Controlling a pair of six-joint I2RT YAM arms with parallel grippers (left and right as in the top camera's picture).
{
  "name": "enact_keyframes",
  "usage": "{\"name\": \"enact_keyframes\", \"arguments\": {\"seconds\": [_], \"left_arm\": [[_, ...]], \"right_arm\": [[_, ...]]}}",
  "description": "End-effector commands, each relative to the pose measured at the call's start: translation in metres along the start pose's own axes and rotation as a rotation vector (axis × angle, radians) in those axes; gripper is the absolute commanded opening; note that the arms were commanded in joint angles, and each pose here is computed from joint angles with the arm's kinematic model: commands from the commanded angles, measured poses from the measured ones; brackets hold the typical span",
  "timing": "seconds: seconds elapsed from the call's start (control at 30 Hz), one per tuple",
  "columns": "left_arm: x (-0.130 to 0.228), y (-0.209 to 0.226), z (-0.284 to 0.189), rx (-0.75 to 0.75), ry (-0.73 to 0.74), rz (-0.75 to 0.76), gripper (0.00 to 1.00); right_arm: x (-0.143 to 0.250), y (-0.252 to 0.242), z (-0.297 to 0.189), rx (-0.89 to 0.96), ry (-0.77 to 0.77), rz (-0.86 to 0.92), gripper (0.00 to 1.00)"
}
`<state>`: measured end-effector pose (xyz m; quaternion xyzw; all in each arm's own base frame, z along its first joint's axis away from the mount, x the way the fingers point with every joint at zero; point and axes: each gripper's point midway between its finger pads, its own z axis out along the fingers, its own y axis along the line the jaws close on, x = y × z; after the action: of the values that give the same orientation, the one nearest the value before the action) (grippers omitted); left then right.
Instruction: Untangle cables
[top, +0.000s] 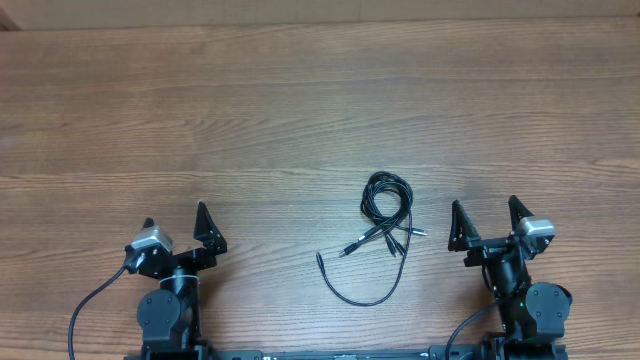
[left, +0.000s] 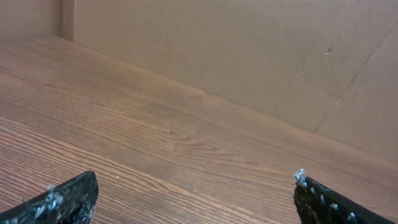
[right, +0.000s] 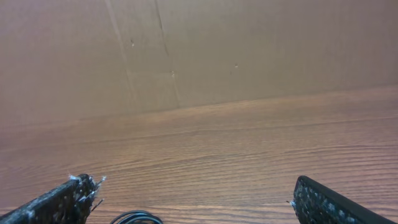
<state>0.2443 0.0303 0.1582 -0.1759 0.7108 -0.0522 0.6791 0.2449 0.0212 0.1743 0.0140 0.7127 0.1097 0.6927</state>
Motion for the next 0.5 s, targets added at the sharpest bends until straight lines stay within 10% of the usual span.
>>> {"name": "enact_keyframes", "arguments": {"seconds": [0.0, 0.47], "left_arm": [[-0.0006, -0.0003, -0.0003, 0.005, -0.006, 0.025, 0.99], [-0.0009, -0.0001, -0.0003, 0.004, -0.007, 0.025, 0.99]], "right_arm": [[0.0016, -0.0012, 0.0000, 0.006, -0.005, -0.004, 1.00], [0.0015, -0.0012, 0.0000, 0.006, -0.005, -0.004, 1.00]]}}
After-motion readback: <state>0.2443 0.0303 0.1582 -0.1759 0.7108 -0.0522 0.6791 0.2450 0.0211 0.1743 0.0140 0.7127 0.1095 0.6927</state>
